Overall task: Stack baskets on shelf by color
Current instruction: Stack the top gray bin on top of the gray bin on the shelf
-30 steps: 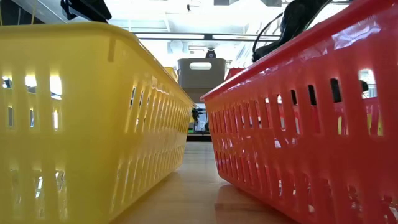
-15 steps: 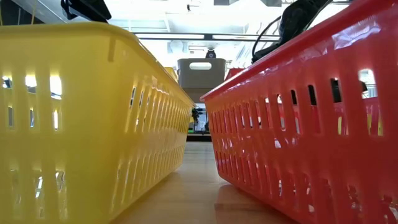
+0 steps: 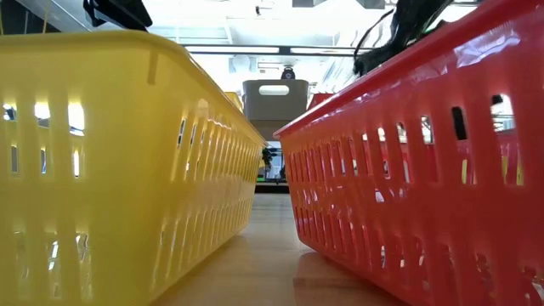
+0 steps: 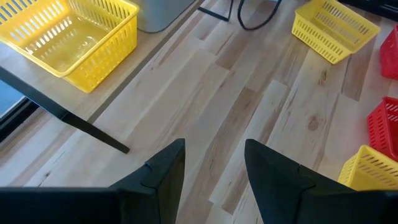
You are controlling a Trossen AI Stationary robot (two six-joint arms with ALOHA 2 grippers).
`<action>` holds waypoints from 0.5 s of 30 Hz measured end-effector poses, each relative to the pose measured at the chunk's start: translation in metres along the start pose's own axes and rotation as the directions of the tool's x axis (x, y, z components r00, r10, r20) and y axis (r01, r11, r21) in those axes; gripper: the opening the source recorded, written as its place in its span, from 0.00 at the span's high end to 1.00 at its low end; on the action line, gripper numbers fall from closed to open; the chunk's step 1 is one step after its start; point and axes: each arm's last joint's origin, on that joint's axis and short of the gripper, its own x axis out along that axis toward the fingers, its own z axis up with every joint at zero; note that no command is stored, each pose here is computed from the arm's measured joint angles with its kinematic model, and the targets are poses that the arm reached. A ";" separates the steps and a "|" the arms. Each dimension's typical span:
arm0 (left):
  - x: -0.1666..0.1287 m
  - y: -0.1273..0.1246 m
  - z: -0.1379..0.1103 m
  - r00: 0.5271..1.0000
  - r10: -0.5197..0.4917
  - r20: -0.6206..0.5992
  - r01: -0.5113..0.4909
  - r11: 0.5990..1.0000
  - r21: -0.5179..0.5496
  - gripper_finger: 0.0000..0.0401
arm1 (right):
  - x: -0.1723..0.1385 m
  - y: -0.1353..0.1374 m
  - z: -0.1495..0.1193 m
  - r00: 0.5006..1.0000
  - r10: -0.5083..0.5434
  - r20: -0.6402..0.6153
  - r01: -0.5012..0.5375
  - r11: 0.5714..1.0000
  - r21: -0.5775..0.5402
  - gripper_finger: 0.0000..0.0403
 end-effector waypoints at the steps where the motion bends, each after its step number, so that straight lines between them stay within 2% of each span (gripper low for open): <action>1: 0.000 0.000 0.000 1.000 0.000 0.000 0.000 1.000 0.000 0.61 | -0.003 0.000 -0.003 1.000 0.002 0.015 -0.003 1.000 0.025 1.00; 7: 0.000 0.000 0.000 1.000 0.000 0.000 0.000 1.000 0.000 0.61 | -0.021 0.000 -0.026 0.995 0.030 0.098 -0.045 0.987 0.153 1.00; 15: 0.000 0.000 0.000 1.000 0.000 0.000 0.000 1.000 0.000 0.61 | -0.038 0.003 -0.051 0.974 0.052 0.220 -0.118 0.948 0.296 1.00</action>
